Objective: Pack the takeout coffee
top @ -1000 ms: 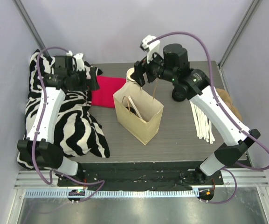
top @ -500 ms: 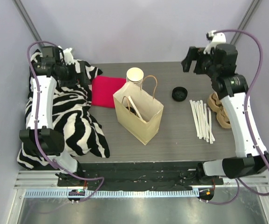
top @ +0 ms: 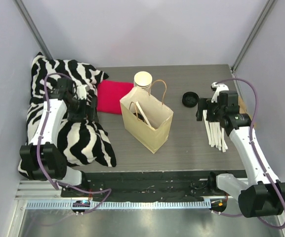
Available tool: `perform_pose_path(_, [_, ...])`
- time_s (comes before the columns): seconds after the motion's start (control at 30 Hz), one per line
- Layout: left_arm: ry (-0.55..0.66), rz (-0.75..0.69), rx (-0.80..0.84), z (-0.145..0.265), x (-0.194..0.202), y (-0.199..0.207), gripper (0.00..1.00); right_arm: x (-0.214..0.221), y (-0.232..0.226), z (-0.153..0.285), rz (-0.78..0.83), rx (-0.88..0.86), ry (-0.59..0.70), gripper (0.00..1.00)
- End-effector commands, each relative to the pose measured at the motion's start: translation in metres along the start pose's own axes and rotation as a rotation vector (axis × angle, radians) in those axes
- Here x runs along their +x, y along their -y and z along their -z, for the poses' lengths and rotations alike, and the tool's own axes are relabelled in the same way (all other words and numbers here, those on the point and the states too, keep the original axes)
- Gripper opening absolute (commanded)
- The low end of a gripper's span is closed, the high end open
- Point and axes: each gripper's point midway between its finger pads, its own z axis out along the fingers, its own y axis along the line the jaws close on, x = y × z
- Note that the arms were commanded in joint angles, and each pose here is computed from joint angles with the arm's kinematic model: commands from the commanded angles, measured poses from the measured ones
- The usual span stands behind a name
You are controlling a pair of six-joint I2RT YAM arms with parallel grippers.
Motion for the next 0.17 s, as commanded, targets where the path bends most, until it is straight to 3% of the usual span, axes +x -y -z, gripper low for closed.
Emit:
perform_pose_path(0.0, [0.084,-0.082,-0.038,0.0077,0.0012,-0.0028,1.00,-0.0121,-0.0006,0.0054,0.009,-0.008,0.075,0.98])
perform_pose_path(0.13, [0.103,-0.130,-0.058,0.0111,0.0004,0.0005,1.00,-0.0157,-0.0051,0.0043,0.016,-0.032,0.076,0.98])
